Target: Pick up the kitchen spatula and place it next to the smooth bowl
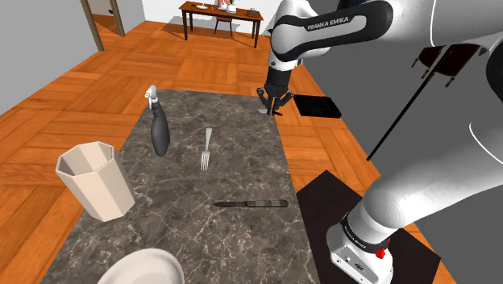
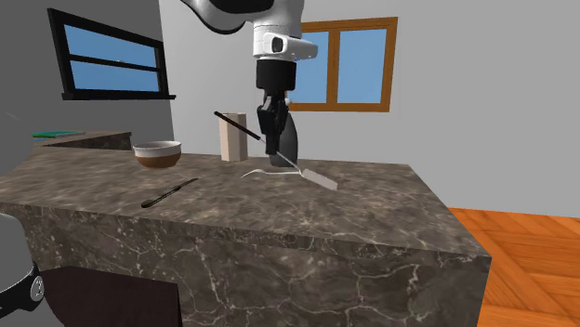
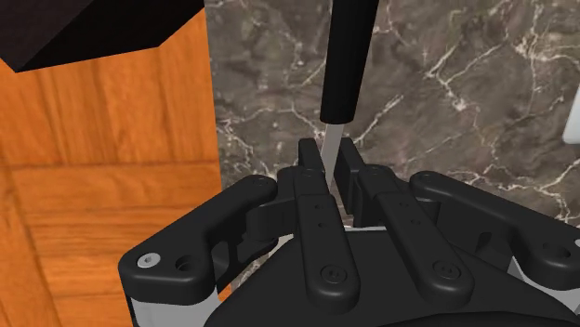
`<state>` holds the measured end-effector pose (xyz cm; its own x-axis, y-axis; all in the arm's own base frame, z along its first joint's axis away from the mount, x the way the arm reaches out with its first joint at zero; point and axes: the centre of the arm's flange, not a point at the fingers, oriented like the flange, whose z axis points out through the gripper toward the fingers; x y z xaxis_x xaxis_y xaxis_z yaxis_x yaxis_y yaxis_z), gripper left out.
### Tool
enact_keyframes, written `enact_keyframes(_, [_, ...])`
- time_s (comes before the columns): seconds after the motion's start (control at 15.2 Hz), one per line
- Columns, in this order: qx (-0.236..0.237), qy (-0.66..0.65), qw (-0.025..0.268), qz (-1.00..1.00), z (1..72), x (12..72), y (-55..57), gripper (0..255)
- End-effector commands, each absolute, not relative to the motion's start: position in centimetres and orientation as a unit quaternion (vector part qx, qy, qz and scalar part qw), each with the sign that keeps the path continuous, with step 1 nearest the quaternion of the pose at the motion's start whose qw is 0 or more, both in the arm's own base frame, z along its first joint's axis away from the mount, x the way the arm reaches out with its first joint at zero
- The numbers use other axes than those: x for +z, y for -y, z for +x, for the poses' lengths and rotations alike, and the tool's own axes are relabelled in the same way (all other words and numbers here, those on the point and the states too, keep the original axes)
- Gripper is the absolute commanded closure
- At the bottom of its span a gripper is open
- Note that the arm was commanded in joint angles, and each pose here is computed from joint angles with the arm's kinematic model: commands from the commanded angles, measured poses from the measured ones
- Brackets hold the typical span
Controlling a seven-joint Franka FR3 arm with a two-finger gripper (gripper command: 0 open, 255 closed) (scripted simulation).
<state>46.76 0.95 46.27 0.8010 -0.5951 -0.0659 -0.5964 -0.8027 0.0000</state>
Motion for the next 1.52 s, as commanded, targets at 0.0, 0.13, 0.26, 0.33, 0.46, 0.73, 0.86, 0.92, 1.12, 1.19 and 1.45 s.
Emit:
enact_keyframes(0.0, [0.032, -0.314, 0.010, -0.949, 46.8, 47.4, -0.9, 255])
enact_keyframes(0.13, [0.032, -0.314, 0.010, -0.949, 46.8, 48.1, -0.9, 255])
enact_keyframes(0.26, [0.032, -0.314, 0.010, -0.949, 45.1, 48.1, -2.9, 255])
enact_keyframes(0.33, [0.032, -0.314, 0.010, -0.949, 44.2, 48.1, -3.9, 255])
enact_keyframes(0.46, [0.032, -0.314, 0.010, -0.949, 42.5, 48.1, -5.9, 255])
enact_keyframes(0.73, [0.032, -0.314, 0.010, -0.949, 39.2, 48.1, -10.0, 255])
enact_keyframes(0.86, [0.032, -0.314, 0.010, -0.949, 37.5, 48.1, -12.0, 255])
enact_keyframes(0.92, [0.032, -0.314, 0.010, -0.949, 36.6, 48.1, -13.0, 255])
enact_keyframes(1.12, [0.032, -0.314, 0.010, -0.949, 34.1, 48.1, -16.1, 255])
enact_keyframes(1.19, [0.032, -0.314, 0.010, -0.949, 33.2, 48.1, -17.1, 255])
enact_keyframes(1.45, [0.032, -0.314, 0.010, -0.949, 29.9, 48.1, -21.2, 255])
